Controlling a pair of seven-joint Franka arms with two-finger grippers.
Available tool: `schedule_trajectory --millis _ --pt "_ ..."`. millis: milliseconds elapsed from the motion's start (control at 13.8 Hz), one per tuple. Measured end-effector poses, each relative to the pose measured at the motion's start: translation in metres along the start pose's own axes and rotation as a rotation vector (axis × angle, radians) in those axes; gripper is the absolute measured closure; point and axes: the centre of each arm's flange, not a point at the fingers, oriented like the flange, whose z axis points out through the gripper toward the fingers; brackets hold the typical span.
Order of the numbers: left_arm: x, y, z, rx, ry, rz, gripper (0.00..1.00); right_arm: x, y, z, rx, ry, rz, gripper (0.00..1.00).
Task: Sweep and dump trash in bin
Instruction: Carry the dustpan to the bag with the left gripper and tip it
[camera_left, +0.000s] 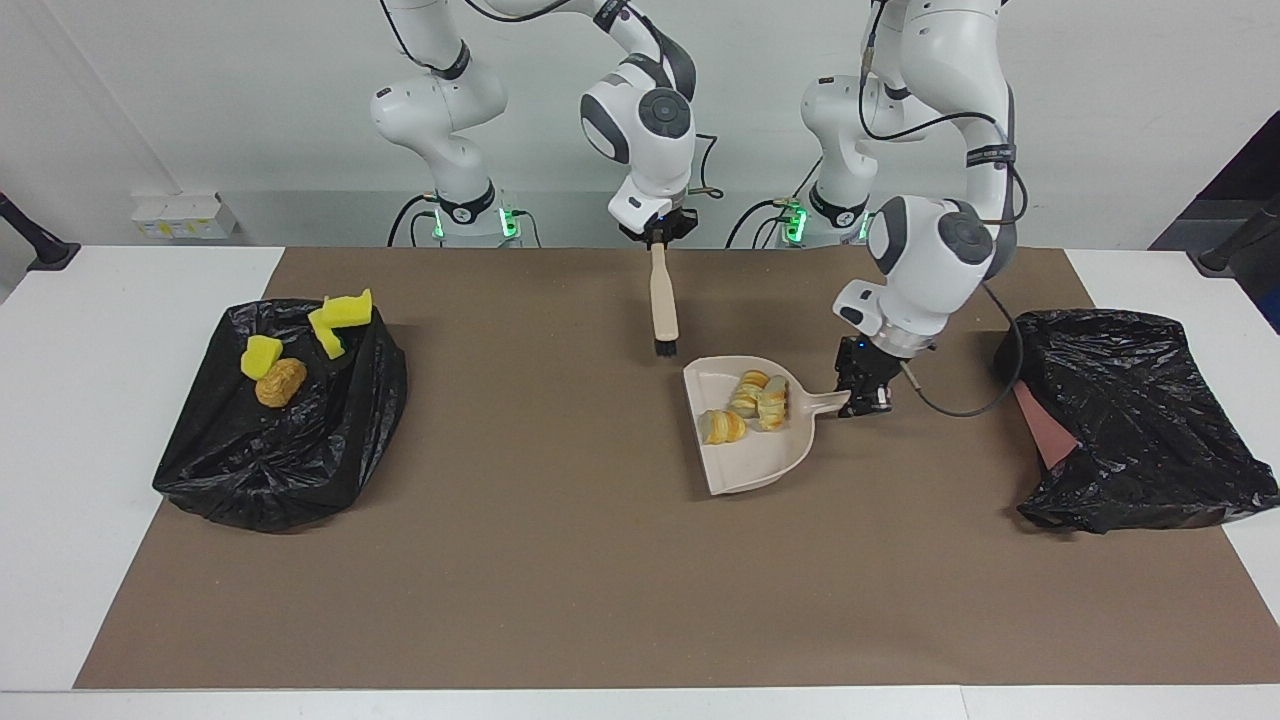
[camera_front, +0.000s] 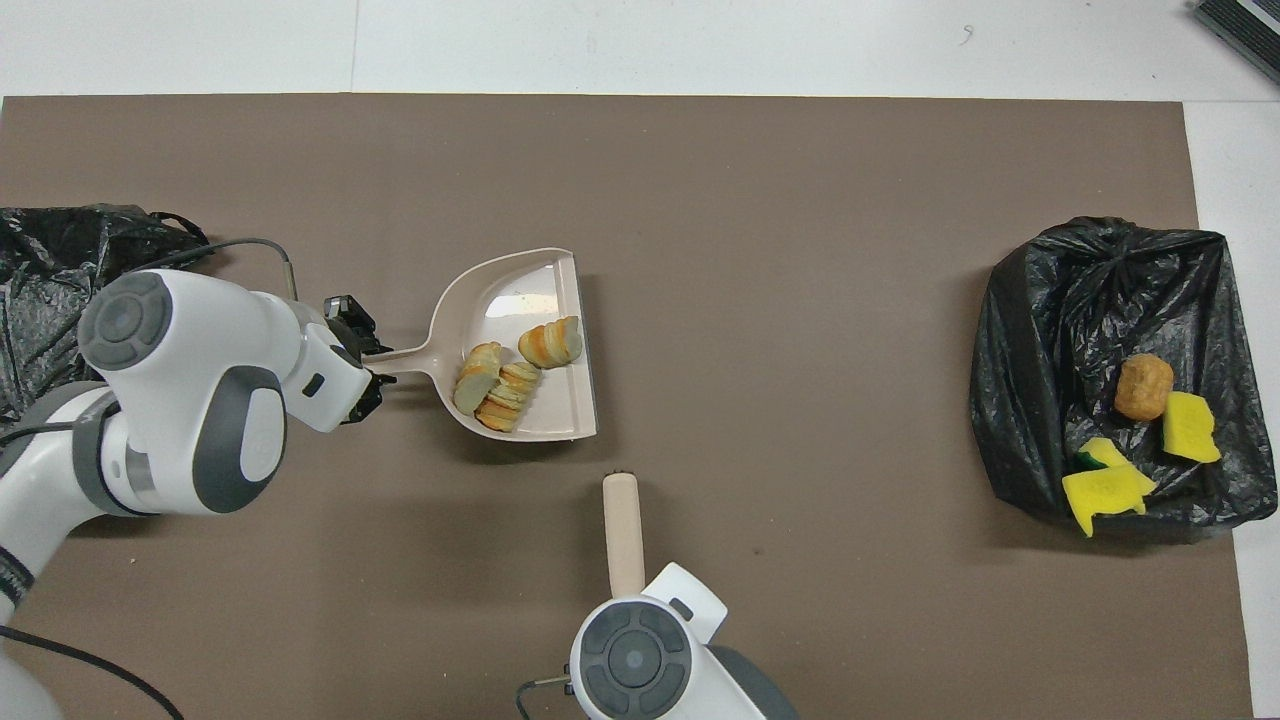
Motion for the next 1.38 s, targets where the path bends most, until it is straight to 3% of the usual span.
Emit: schedule_trajectory --millis 363,653,798,943,1161,1378 --pt "-0.036 -0.041 -0.083 -0.009 0.022 -0.059 0.69 0.0 0.009 0.028 -0.008 0.003 0.023 0.74" --pt "-0.09 -0.056 -0.135 -0.026 0.026 -0.113 0.69 0.008 0.005 0.033 0.023 0.029 0.062 0.74" --pt "-0.121 -0.062 -0.151 -0.031 0.028 -0.091 0.69 0.011 0.005 0.033 0.025 0.027 0.065 0.58" --pt "-0.158 -0.067 -0.162 -0.032 0.019 -0.064 0.69 0.017 0.004 0.028 0.031 0.038 0.062 0.35" --pt "-0.217 -0.067 -0.172 -0.032 -0.025 -0.054 0.69 0.056 0.021 -0.011 0.043 0.134 0.081 0.01" --pt "-0.279 -0.063 -0.196 -0.036 -0.071 -0.045 0.69 0.102 0.053 -0.066 0.074 0.241 0.136 0.0"
